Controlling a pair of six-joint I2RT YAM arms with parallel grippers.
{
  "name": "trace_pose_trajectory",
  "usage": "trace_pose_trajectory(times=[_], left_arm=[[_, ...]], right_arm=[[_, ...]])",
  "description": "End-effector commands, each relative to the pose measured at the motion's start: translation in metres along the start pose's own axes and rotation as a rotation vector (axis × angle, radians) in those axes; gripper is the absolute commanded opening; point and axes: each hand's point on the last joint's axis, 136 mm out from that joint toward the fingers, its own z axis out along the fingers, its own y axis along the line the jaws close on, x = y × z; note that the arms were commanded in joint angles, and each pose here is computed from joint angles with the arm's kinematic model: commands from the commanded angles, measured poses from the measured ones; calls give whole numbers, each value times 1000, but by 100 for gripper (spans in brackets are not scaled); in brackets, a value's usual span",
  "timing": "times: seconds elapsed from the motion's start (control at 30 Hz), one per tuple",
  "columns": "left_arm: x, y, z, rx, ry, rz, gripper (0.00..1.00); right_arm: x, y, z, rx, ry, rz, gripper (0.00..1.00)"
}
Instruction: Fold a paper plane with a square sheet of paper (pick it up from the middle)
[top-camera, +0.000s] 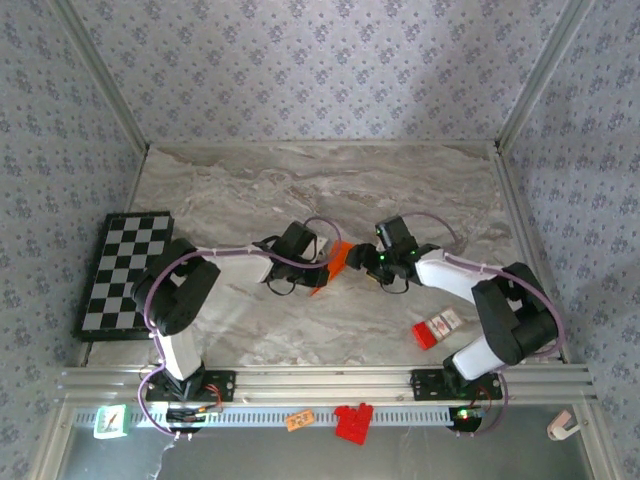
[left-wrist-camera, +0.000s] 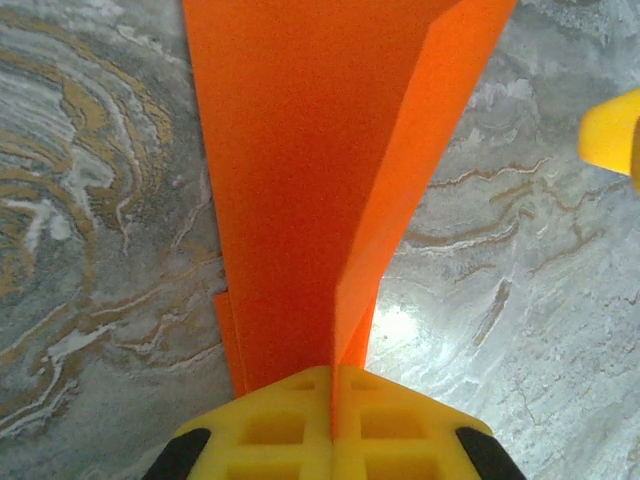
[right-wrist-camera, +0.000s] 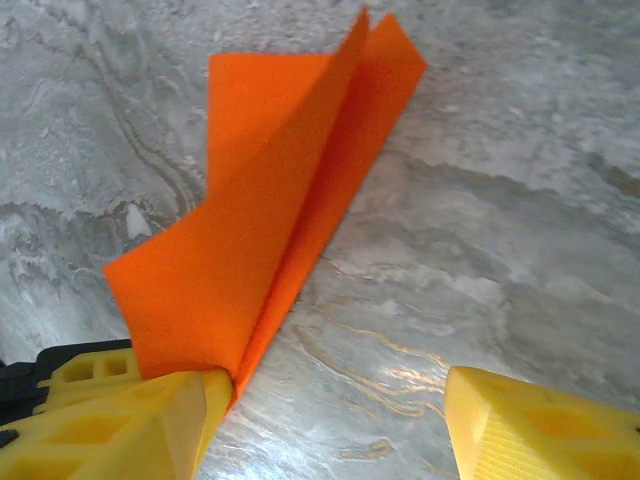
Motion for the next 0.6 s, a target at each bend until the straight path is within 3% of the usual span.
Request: trace_pose_trajectory(times=[0.0,0.57], left_arm=[[0,-8,-1,41,36,-24,0],[6,-3,6,57,78,-49,4]], right_arm=[[-4,16,6,-51,20,-89,65],[2,13,33,13,94,-130,65]])
